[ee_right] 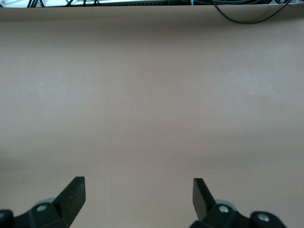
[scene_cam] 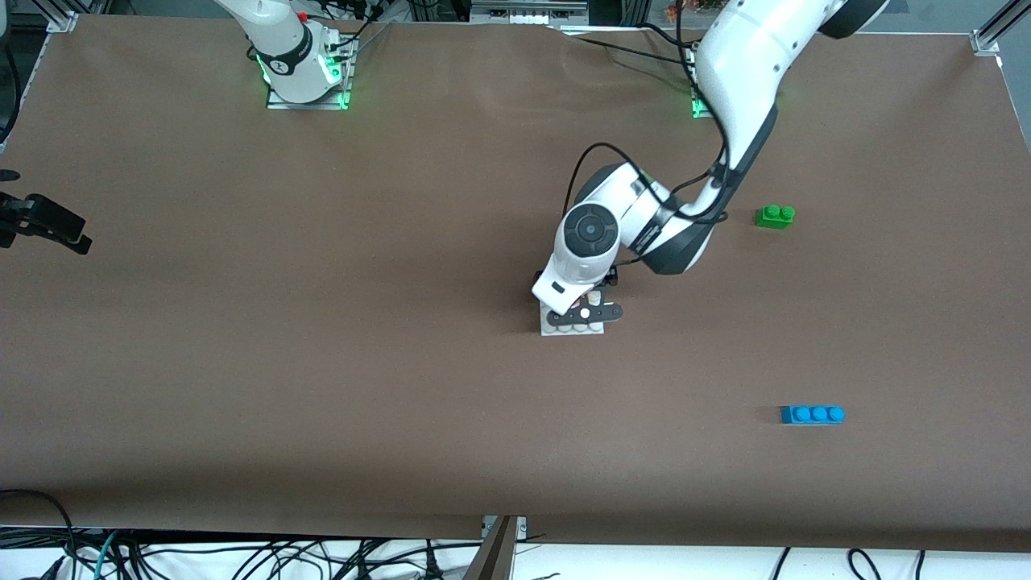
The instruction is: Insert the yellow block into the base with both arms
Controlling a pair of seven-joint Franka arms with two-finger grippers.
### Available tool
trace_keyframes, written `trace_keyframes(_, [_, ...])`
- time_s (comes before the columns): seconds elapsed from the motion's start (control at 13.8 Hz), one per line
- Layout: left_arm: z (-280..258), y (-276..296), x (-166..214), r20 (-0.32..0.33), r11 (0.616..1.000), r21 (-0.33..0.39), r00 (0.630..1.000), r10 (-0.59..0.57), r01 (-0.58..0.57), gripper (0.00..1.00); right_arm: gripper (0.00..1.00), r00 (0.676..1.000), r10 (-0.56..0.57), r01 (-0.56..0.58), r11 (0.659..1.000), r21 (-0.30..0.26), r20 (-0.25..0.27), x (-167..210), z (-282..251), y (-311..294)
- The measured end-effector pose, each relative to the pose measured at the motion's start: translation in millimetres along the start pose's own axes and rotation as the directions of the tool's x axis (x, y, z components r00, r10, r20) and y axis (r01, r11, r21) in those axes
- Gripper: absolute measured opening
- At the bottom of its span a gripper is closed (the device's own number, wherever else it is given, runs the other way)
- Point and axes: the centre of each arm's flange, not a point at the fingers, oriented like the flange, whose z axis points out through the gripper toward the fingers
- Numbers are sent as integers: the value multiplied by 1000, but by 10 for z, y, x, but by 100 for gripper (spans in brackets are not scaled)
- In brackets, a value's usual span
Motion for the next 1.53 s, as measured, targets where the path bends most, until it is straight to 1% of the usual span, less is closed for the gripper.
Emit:
trace_keyframes(0.15, [-645,-244,-4,16,999,0,999,-46,46,100,100,1000,0,0,1000,0,1,1,5,1])
trace_keyframes(0.29, [-1215,-602,-17,30,996,40,996,-82,80,100,100,1000,0,0,1000,0,4,5,22,0])
trace_keyframes(0.36, [-1439,-751,-42,38,995,60,996,-81,79,100,100,1000,0,0,1000,0,5,7,30,-1])
trace_keyframes(0.51, [-1796,-1087,-25,64,995,87,997,-44,38,100,100,1000,0,0,1000,0,6,8,33,-2])
trace_keyframes(0.58, [-1976,-1290,36,67,996,85,997,-27,21,100,100,1000,0,0,1000,0,6,8,35,-3])
trace_keyframes(0.73, [-2335,-1744,176,46,998,63,999,-9,6,100,100,1000,-1,1,1000,0,8,9,47,-5])
trace_keyframes(0.87, [-2627,-2240,262,34,999,35,999,39,-41,100,100,1000,-1,1,1000,-1,11,12,64,-9])
trace_keyframes(1.02, [-2829,-2712,269,30,997,2,996,81,-81,100,100,1000,-2,2,1000,-1,13,15,74,-11])
trace_keyframes(1.16, [-2899,-3087,154,14,995,-24,995,97,-97,100,100,1000,-2,2,1000,-1,14,17,80,-12])
trace_keyframes(1.24, [-2909,-3238,73,3,995,-23,996,94,-93,100,100,1000,-2,2,1000,-1,14,17,81,-13])
trace_keyframes(1.38, [-2926,-3432,-66,-13,996,-20,996,92,-92,100,100,1000,-2,2,1000,-1,16,20,91,-13])
trace_keyframes(1.53, [-2914,-3458,-124,-15,996,-18,996,90,-90,100,100,1000,-2,2,1000,-1,18,25,106,-14])
